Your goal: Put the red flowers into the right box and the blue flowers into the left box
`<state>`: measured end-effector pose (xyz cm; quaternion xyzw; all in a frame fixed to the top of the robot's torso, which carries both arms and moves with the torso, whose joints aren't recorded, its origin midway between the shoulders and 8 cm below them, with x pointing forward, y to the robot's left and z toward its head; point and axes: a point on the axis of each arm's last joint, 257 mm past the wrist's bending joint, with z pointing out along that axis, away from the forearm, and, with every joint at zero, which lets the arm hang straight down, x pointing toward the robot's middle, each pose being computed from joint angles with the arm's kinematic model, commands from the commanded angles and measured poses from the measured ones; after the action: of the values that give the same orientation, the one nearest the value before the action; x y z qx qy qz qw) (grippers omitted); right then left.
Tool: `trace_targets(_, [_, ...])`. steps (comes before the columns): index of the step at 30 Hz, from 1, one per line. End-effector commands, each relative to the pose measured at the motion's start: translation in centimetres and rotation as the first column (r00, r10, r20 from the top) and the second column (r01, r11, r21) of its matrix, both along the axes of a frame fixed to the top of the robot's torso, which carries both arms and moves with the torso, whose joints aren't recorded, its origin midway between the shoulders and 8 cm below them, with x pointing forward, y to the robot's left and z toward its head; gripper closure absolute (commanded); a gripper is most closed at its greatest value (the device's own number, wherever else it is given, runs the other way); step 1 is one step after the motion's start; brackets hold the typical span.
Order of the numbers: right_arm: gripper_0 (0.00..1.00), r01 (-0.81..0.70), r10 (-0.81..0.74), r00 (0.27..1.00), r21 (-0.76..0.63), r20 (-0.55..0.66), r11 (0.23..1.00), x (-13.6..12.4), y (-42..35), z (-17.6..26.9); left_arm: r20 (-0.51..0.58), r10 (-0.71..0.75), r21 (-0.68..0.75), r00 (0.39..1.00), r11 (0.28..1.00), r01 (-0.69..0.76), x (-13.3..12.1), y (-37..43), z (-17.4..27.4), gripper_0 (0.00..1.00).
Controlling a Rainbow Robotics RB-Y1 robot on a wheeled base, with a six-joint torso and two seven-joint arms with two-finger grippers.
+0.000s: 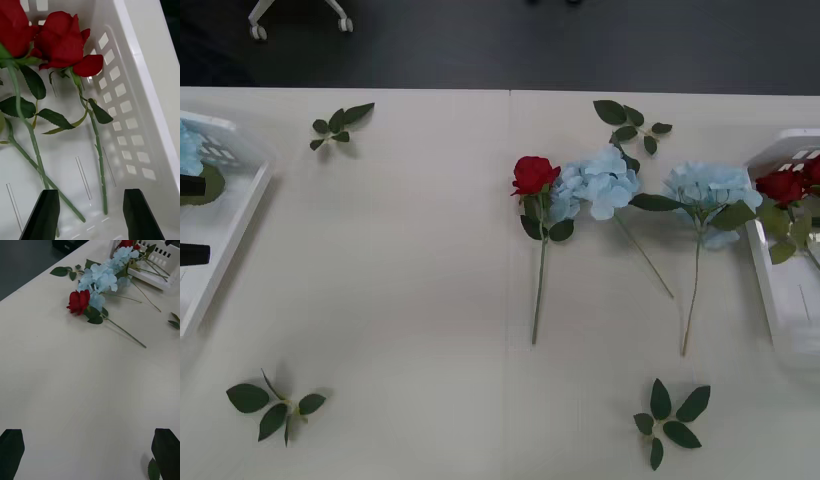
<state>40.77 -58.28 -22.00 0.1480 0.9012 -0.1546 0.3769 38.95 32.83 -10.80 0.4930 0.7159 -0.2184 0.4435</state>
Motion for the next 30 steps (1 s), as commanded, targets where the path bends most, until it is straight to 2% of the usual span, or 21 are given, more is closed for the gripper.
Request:
trace_targets(1, [0.5,0.022,-0.023,0.999,0.023,0.029,0.999,-0.1,-0.1,0.1,0.019,-0.006,0.021,1.0,1.0,0.006,0.0,0.4,1.4,0.0])
trace_targets(11, [0.5,0.009,-0.017,0.998,0.129,0.064,0.992,0.9,2.8,2.1,0.019,-0.006,0.021,1.0,1.0,0.006,0.0,0.4,1.4,0.0])
trace_targets(23, [0.5,-0.094,0.096,0.995,0.232,0.003,0.968,1.2,12.1,5.6,0.019,-0.006,0.021,1.0,1.0,0.006,0.0,0.4,1.4,0.0])
trace_targets(30, [0.5,-0.115,0.126,0.992,0.24,-0.027,0.964,2.8,18.4,3.1,0.019,-0.006,0.021,1.0,1.0,0.006,0.0,0.4,1.4,0.0])
